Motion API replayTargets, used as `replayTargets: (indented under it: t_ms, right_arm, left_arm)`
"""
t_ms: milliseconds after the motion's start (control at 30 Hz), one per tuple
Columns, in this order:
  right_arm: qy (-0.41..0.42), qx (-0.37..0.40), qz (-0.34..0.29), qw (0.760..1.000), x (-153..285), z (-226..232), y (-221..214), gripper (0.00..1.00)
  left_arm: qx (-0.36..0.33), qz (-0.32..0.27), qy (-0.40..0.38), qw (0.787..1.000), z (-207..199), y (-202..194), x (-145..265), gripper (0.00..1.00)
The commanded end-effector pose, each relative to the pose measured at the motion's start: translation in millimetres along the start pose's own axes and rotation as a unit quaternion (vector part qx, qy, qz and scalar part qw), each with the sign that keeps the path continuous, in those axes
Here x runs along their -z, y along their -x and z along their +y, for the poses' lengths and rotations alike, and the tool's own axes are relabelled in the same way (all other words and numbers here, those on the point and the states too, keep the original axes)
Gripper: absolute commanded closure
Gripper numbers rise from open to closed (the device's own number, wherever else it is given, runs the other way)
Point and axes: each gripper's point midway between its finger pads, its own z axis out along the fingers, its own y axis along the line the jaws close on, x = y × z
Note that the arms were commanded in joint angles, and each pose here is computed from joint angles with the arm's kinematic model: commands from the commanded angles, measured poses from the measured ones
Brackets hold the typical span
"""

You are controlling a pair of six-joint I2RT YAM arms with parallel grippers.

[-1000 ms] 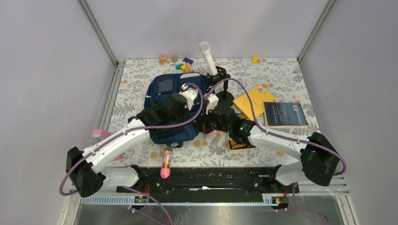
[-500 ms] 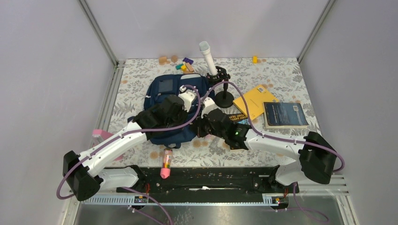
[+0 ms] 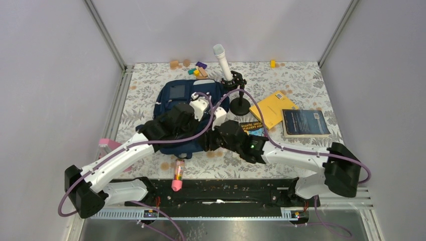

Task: Pack the student bag
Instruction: Unzip the student bag at the center of the board.

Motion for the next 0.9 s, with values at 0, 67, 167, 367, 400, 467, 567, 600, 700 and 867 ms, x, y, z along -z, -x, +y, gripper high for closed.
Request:
replayTargets:
  t_ms: [0, 67, 167, 367, 400, 467, 567, 600, 700, 867]
  right_arm:
    - [0.001, 0.022, -0.057, 0.998, 33.5, 7.7, 30.0, 0.41]
    - [-0.022, 0.029, -0.061, 0.997, 42.7, -5.4, 27.0, 0.33]
    - [-0.044, 0.042, -0.062, 0.996, 54.4, -19.4, 23.9, 0.28]
    - [-0.06, -0.071, -0.066, 0.993, 60.7, -60.4, 26.0, 0.22]
    - [-0.06, -0.085, -0.07, 0.992, 60.1, -63.9, 27.3, 0.22]
    - [-0.067, -0.1, -0.078, 0.99, 57.9, -67.6, 29.3, 0.21]
    - [-0.068, -0.136, -0.092, 0.984, 50.5, -66.0, 39.2, 0.21]
    - [-0.075, -0.164, -0.1, 0.979, 48.1, -67.4, 42.7, 0.21]
    - [-0.073, -0.204, -0.126, 0.968, 39.2, -68.4, 52.9, 0.19]
    - [-0.043, -0.145, -0.149, 0.977, 23.9, -66.7, 53.0, 0.01]
  left_arm:
    - [0.001, -0.104, 0.015, 0.994, 10.8, 44.3, 23.5, 1.0]
    - [0.004, -0.101, 0.018, 0.995, 12.4, 39.1, 23.4, 1.0]
    - [0.0, -0.087, 0.027, 0.996, 15.3, 31.8, 18.7, 1.0]
    - [-0.029, -0.078, 0.034, 0.996, 18.7, 27.8, 15.5, 1.0]
    - [-0.033, -0.076, 0.033, 0.996, 18.6, 25.7, 15.2, 1.0]
    - [-0.039, -0.075, 0.024, 0.996, 16.1, 21.6, 16.0, 1.0]
    - [-0.048, -0.08, 0.003, 0.996, 9.9, 19.4, 19.8, 1.0]
    - [-0.05, -0.083, 0.001, 0.995, 9.5, 19.3, 21.2, 1.0]
    - [-0.055, -0.085, 0.009, 0.995, 13.3, 18.3, 23.6, 1.0]
    - [-0.057, -0.081, 0.027, 0.995, 20.0, 16.5, 25.5, 1.0]
